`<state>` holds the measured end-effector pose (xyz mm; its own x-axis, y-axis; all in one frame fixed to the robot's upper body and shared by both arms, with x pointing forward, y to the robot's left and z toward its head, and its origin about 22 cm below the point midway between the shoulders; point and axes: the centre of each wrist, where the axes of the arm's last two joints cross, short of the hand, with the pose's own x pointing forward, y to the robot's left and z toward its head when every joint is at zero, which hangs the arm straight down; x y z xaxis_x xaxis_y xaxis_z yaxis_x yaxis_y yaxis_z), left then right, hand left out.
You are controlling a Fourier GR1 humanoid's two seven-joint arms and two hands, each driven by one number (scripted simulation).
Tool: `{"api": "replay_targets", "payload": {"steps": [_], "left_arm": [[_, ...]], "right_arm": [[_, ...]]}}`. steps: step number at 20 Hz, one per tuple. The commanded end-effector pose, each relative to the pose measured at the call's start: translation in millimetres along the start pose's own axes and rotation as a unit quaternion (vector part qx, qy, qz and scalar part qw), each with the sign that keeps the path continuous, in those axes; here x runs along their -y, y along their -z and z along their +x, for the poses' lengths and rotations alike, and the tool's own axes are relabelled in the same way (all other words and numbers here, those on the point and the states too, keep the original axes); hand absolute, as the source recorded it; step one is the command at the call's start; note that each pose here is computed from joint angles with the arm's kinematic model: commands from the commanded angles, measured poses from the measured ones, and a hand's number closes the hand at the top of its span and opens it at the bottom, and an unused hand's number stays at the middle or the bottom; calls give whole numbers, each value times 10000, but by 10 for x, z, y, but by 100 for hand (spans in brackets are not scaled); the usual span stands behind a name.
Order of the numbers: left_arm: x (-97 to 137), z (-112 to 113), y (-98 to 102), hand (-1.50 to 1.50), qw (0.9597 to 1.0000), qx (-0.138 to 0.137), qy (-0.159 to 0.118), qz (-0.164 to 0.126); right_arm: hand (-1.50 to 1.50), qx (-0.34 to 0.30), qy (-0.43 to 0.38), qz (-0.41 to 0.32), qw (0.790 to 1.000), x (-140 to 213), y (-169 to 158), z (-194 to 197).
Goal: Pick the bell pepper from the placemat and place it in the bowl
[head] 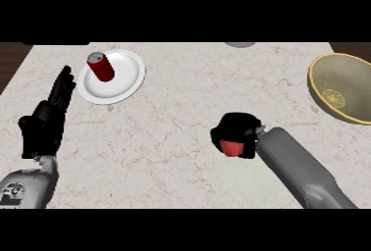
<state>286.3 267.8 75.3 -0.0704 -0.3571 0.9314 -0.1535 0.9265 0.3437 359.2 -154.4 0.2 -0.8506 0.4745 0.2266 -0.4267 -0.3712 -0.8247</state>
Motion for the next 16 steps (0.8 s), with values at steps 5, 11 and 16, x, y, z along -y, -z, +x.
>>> {"api": "replay_targets", "payload": {"steps": [5, 11, 16], "left_arm": [[17, 72, 73, 0, 9999, 94, 0, 95], [77, 38, -112, 0, 9997, -151, -32, 205], [-125, -138, -131, 0, 9984, -266, 63, 495]], "right_arm": [[150, 275, 111, -134, 9995, -73, 88, 44], [150, -373, 1043, -878, 9900, -421, -104, 366], [150, -1369, 2100, -1788, 9514, -770, -239, 658]]}}
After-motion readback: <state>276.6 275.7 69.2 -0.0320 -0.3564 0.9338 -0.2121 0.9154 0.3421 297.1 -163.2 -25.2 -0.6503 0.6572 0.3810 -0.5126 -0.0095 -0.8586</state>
